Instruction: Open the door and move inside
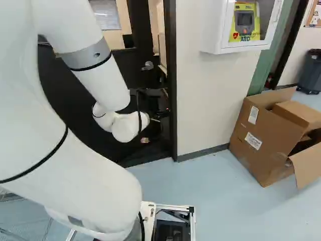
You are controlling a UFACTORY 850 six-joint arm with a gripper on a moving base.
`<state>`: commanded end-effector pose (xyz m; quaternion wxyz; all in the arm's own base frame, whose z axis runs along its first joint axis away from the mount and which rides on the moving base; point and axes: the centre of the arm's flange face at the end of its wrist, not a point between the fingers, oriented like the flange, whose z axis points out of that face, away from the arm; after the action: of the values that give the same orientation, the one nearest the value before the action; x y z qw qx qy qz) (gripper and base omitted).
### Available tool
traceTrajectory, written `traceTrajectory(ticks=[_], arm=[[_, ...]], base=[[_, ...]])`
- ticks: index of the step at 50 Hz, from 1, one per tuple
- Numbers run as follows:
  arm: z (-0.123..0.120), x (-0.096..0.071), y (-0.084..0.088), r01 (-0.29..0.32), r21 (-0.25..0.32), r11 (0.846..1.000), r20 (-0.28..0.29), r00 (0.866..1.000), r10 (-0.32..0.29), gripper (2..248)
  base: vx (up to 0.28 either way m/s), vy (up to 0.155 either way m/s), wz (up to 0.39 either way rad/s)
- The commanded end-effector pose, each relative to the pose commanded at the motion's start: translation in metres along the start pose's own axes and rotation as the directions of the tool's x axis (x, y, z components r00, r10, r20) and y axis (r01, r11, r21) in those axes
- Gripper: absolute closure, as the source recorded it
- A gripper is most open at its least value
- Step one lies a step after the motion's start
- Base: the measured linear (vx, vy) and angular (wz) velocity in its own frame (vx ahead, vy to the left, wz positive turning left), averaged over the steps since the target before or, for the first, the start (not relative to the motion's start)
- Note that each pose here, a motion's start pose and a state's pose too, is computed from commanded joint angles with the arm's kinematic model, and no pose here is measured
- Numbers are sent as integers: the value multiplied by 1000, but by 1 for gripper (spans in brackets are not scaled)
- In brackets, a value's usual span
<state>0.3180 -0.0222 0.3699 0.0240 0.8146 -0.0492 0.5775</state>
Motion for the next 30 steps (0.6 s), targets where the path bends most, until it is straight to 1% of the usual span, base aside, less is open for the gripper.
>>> traceTrajectory(ticks=[11,30], arm=[[0,0,0,0,0,1000,0,1000,0,3],[0,0,0,0,0,1000,0,1000,0,3]], base=[[33,72,219],[91,96,224]])
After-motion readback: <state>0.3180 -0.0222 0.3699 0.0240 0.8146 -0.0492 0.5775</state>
